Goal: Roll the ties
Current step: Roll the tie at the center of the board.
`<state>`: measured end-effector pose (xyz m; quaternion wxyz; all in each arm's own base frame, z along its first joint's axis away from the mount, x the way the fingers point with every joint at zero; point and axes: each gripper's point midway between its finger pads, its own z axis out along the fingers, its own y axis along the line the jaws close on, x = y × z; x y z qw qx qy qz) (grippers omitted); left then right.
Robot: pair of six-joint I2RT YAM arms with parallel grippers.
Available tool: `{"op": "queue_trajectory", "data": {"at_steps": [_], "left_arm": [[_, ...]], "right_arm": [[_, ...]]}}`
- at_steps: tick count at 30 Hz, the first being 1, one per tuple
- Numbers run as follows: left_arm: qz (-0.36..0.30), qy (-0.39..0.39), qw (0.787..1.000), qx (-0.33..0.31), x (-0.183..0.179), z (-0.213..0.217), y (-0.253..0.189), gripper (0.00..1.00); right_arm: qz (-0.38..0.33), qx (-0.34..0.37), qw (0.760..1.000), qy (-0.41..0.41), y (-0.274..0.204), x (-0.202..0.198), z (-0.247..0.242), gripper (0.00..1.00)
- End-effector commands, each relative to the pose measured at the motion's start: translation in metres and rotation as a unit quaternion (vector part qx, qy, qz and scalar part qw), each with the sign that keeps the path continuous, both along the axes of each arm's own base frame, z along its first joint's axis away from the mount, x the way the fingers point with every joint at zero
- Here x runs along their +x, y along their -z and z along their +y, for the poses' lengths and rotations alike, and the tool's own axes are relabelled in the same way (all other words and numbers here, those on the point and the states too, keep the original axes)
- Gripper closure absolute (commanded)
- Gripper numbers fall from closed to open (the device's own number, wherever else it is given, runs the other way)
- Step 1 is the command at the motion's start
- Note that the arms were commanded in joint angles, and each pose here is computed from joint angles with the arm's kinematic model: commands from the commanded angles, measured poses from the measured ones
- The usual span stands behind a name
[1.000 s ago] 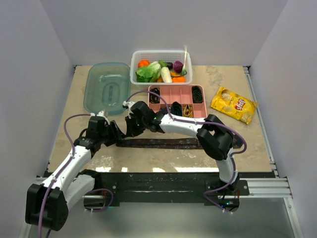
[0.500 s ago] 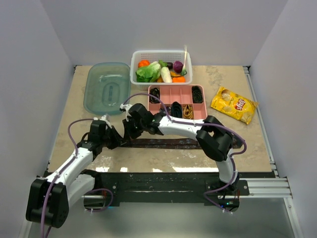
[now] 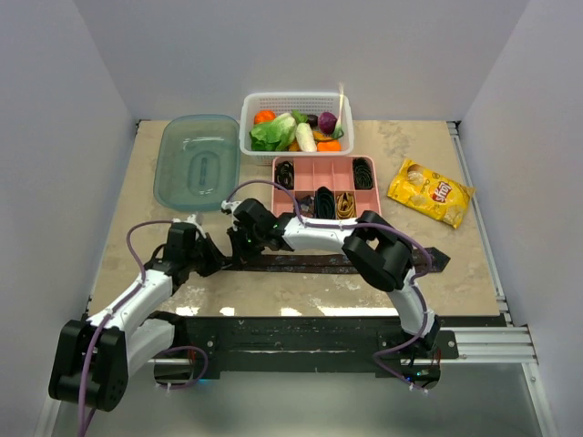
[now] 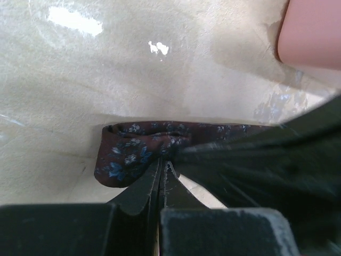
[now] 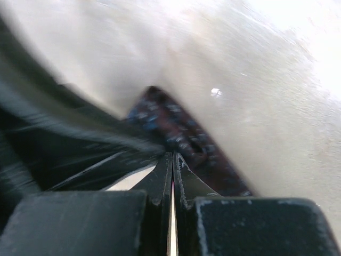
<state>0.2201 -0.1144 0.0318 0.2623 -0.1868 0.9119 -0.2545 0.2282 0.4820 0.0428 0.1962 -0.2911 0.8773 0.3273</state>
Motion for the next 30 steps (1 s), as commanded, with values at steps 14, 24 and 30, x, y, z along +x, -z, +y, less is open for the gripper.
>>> {"op": "queue_trajectory", "data": {"at_steps": [14, 24, 30], "left_arm": [[-0.055, -0.035, 0.998, 0.017, 0.027, 0.022, -0.038, 0.48], [-0.053, -0.096, 0.993, 0.040, 0.025, 0.043, -0.029, 0.48], [-0.049, -0.072, 0.996, 0.007, 0.024, 0.029, -0.010, 0.52]], "right_arm": [[-0.006, -0.046, 0.999, -0.002, 0.033, -0.004, -0.011, 1.00], [-0.007, -0.042, 0.999, -0.025, 0.022, -0.006, -0.008, 1.00], [0.009, -0.046, 0.998, -0.051, 0.027, -0.011, -0.006, 1.00]]}}
